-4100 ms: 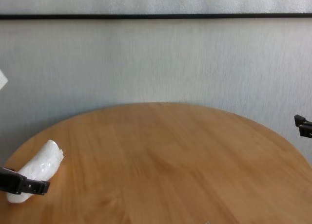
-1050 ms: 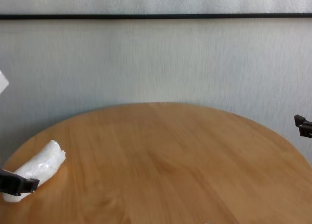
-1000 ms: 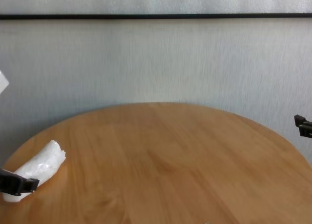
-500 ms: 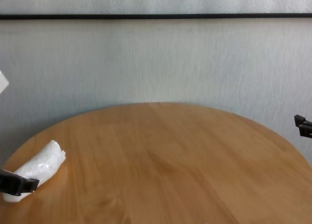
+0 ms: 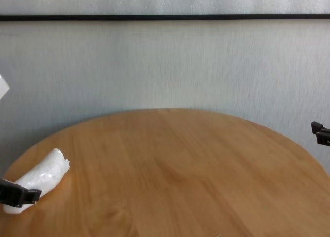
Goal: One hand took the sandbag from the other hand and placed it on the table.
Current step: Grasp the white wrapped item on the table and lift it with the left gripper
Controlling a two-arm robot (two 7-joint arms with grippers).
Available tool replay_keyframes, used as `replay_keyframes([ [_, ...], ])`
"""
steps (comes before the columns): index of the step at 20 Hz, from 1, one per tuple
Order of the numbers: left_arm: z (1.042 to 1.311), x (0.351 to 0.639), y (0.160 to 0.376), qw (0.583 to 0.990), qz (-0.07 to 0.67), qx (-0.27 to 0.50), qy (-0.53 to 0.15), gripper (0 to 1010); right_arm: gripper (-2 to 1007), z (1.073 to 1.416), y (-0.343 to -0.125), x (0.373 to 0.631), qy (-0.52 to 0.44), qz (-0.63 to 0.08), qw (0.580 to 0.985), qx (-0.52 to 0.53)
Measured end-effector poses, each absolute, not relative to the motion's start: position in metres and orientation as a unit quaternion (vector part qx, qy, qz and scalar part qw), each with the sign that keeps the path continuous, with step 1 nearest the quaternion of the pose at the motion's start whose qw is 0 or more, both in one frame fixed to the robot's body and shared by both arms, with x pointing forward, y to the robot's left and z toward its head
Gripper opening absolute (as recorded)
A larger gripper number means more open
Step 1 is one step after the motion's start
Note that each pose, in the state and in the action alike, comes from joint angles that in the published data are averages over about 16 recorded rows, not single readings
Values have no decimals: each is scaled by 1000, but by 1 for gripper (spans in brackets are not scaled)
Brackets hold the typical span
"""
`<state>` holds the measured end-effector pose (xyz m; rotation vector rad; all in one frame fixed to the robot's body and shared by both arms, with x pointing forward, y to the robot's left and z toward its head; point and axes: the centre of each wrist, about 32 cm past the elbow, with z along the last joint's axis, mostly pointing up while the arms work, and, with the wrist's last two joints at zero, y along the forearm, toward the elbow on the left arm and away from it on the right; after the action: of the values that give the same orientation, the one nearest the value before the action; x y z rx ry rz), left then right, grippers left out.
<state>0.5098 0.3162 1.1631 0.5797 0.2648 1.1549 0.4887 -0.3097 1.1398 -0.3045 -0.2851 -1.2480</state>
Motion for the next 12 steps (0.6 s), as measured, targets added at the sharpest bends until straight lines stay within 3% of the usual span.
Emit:
replay_keyframes([
  [12,1163,510,316,790,536,269,123,359,1002,1140,-310,489,-132,-580,791,-141],
])
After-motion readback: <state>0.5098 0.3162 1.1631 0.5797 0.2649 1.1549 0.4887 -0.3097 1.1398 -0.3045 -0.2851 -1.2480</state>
